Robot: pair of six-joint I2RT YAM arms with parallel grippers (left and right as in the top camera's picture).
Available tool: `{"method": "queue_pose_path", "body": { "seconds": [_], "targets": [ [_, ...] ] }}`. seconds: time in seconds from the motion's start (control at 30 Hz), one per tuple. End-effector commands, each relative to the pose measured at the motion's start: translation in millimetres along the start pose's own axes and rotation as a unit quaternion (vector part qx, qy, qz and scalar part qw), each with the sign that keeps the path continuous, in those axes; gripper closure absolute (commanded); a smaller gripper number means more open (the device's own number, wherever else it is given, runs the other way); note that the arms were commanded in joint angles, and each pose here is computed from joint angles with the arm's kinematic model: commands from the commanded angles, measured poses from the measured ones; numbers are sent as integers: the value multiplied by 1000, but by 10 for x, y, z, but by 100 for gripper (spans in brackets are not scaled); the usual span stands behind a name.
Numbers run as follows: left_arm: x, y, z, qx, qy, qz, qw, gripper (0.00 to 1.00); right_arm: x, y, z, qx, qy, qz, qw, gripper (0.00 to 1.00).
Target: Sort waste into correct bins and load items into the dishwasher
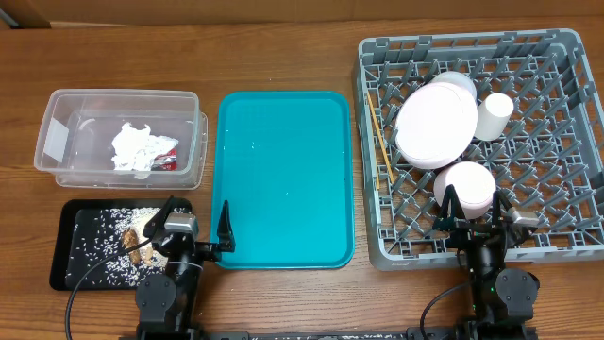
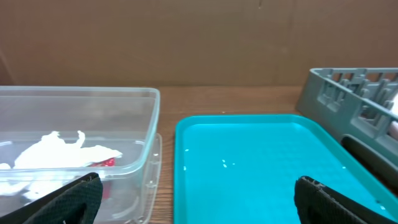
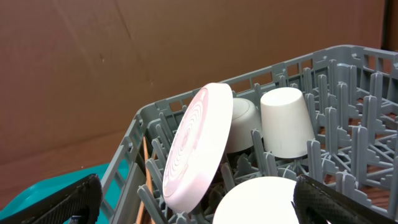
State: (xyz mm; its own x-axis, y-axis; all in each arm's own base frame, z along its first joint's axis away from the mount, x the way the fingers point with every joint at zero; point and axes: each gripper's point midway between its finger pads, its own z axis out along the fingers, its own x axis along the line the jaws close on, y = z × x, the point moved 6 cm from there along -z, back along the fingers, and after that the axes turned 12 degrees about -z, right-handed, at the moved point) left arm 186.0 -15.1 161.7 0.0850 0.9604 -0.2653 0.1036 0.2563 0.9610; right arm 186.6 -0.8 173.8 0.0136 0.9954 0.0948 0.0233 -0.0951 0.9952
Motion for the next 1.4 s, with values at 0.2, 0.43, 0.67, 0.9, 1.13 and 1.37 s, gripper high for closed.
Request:
{"method": "queue_pose_path", "body": {
  "seconds": [0.2,0.43,0.67,0.9,1.13,1.37],
  "targets": [
    [117,24,-10,-11,35,13,999,0,-15,-20,0,-2,-4,-3,1000,0],
    [117,24,-10,-11,35,13,999,0,-15,-20,0,-2,-4,-3,1000,0],
    [117,25,-10,-11,35,13,999,0,-15,-20,0,-2,-4,-3,1000,0],
    [118,23,-9,-11,35,13,999,0,-15,-20,0,-2,-4,-3,1000,0],
    [117,23,-9,-11,35,13,999,0,-15,-20,0,-2,-4,-3,1000,0],
    [117,23,-9,-11,35,13,999,0,-70,-4,-2,-6,-29,-29,999,0]
  ]
}}
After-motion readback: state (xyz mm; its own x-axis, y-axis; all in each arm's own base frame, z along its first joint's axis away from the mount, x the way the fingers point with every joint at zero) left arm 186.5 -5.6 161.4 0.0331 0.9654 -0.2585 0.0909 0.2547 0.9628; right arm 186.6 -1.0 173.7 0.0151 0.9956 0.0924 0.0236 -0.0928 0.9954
